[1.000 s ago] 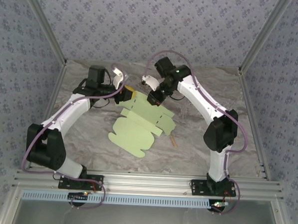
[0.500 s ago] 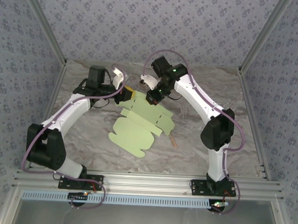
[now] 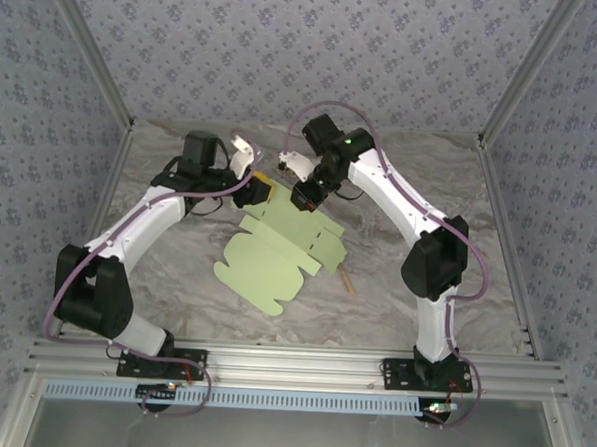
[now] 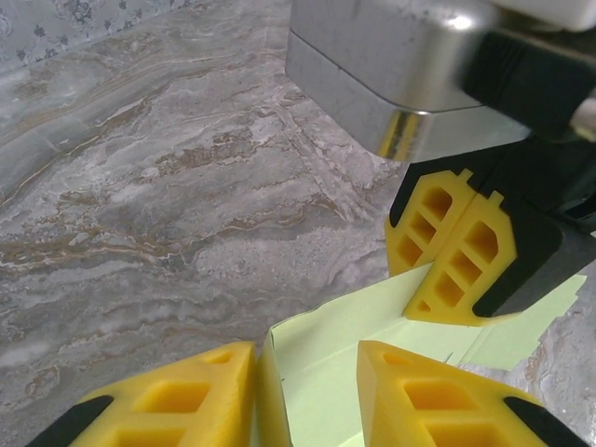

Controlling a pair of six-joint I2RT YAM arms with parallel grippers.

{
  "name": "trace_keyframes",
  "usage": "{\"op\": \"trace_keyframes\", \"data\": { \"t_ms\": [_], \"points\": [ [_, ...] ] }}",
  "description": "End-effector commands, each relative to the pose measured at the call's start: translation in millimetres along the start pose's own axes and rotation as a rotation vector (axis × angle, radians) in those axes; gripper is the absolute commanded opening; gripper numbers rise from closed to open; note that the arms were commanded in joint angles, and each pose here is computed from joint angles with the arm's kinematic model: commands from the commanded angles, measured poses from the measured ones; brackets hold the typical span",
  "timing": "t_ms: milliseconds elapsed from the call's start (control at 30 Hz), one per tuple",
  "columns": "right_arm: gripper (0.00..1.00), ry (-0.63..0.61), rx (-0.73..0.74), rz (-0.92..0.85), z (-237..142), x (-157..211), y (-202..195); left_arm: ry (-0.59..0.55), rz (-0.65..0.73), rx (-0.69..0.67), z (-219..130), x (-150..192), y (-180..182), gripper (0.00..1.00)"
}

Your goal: Fold the paper box

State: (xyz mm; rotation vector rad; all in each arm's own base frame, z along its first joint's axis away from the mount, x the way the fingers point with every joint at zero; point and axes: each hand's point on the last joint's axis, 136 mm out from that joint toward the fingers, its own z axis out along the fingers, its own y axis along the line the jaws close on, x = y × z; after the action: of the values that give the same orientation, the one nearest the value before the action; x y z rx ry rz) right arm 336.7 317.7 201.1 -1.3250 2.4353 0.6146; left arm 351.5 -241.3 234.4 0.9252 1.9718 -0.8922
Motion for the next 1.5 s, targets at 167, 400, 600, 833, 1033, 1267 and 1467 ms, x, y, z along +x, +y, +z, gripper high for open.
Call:
{"op": "trace_keyframes", "data": {
  "t_ms": [167, 400, 600, 833, 1033, 1267, 1467],
  "points": [
    [0.00, -0.085, -0.037, -0.081, -11, -14, 5, -0.011, 0.038, 0.164, -1, -7, -34, 0.32],
    [0.00, -0.082, -0.048, -0.098, -11, -13, 10, -0.009, 0.034, 0.174, -1, -8, -35, 0.18],
    [0.00, -0.099, -0.047, -0.092, -13, -18, 14, -0.009, 0.012, 0.097, 3, -6, -21, 0.14],
    [0.00, -0.096, 0.004, -0.006, -9, -22, 3, -0.050, -0.022, 0.021, 5, -10, -12, 0.07],
    [0.00, -0.097, 0.043, 0.092, -5, -28, -5, -0.080, -0.017, 0.046, 5, -12, -26, 0.04],
    [0.00, -0.104, 0.088, 0.155, -6, -33, -12, -0.077, -0.010, 0.069, 6, -9, -36, 0.00],
    [0.00, -0.099, 0.059, 0.100, -7, -33, -2, -0.070, 0.010, 0.032, 5, -6, -32, 0.01]
  ]
}}
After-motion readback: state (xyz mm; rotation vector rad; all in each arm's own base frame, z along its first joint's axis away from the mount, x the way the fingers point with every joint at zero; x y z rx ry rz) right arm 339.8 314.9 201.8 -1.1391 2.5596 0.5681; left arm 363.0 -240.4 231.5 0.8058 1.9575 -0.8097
